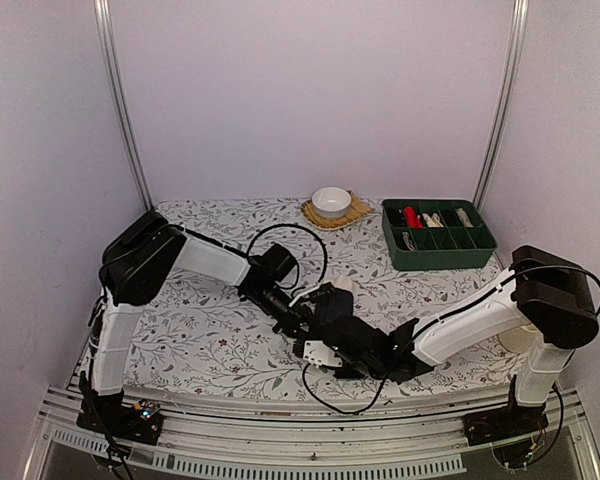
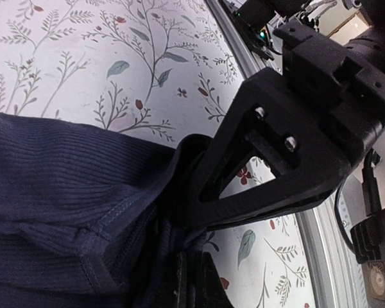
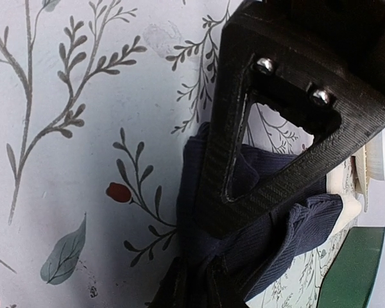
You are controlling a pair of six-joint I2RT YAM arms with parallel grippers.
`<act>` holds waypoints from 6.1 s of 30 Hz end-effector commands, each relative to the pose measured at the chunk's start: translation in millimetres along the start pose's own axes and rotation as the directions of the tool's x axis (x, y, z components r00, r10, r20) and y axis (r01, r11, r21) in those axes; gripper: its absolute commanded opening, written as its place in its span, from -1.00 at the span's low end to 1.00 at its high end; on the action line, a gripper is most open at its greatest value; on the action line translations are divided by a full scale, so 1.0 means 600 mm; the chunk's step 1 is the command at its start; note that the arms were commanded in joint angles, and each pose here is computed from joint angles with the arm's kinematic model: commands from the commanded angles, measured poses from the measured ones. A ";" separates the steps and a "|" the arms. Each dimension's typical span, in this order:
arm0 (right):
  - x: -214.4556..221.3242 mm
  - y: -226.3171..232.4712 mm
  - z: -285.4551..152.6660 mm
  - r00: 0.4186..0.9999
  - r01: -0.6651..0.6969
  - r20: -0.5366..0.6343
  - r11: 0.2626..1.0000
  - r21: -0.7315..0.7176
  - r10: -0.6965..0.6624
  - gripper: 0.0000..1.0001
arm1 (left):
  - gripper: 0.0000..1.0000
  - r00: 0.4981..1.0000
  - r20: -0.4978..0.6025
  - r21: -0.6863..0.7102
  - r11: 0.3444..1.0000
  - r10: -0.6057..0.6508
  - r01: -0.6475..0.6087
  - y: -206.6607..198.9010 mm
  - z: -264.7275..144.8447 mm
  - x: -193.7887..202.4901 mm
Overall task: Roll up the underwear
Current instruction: Roll the underwear at the center of the board.
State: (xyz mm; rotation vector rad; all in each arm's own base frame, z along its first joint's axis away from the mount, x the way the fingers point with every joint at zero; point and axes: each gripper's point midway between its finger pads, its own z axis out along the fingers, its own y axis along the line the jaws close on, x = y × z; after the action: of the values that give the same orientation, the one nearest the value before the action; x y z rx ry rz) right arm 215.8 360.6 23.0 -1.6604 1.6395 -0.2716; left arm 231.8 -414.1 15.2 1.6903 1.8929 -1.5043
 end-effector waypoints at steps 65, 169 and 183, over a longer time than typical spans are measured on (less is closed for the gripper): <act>-0.013 -0.035 0.031 0.758 -0.525 -0.336 0.219 -0.822 0.559 -0.87 | 0.02 0.294 -0.642 -0.389 0.029 0.708 -0.921 -0.020 -0.050 0.034; 0.060 -0.007 0.037 0.990 0.004 -0.137 0.995 -0.099 -0.018 -0.77 | -0.95 0.902 -0.432 -0.011 1.000 0.020 -0.027 0.024 -0.014 0.051; 0.036 0.028 0.019 0.986 -0.160 -0.105 0.914 -0.373 0.130 -0.86 | 0.23 0.916 -0.299 -0.239 0.908 0.268 -0.344 -0.005 -0.117 -0.039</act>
State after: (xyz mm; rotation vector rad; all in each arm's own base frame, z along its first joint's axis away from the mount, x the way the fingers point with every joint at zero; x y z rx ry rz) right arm 236.7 360.9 19.1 -1.7193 1.7855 -0.1123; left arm 241.8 -378.4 37.3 2.0844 1.8628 -1.0612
